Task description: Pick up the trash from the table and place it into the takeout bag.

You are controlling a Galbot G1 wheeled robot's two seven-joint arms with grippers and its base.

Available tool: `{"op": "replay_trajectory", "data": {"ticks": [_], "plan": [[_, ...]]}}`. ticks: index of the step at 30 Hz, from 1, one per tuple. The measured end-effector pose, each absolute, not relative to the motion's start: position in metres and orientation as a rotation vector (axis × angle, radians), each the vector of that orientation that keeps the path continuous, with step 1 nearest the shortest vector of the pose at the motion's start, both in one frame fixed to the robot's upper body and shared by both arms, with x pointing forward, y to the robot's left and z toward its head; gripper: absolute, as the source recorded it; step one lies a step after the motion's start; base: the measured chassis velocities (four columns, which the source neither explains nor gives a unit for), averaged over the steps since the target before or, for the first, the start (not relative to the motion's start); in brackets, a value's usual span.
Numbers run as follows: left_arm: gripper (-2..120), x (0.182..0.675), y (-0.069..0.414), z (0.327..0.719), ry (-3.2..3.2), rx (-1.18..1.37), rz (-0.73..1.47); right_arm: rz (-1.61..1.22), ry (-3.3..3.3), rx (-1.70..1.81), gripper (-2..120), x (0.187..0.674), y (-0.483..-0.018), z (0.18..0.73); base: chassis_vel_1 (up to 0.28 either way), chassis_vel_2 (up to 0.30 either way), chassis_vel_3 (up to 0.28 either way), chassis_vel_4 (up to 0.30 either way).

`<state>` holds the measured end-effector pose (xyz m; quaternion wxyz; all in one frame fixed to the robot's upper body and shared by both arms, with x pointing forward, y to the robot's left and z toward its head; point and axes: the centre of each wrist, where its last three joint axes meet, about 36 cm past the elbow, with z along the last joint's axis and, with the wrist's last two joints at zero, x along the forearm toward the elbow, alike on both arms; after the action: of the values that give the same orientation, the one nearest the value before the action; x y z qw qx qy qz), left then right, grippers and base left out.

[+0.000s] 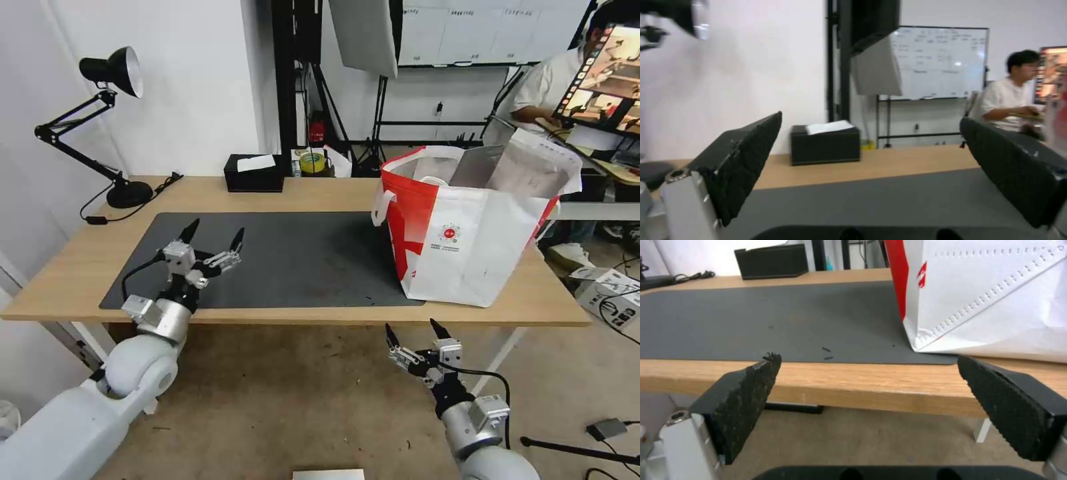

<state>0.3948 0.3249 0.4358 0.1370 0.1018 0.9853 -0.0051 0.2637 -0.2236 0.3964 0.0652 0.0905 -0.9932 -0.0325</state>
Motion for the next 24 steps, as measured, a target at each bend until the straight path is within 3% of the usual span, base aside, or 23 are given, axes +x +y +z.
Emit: {"op": "replay_trajectory", "data": {"ticks": [12,24], "plan": [[100,0.338,0.358,0.411,2.871,0.071,0.004,-0.098,-2.997,0.273,100,0.264,-0.224,0.396,0.000,0.000,0.000,0.000],[100,0.307,0.373,0.408,2.883,0.008,0.020,-0.098,-2.997,0.273,100,0.264,-0.224,0.396,0.000,0.000,0.000,0.000]]}}
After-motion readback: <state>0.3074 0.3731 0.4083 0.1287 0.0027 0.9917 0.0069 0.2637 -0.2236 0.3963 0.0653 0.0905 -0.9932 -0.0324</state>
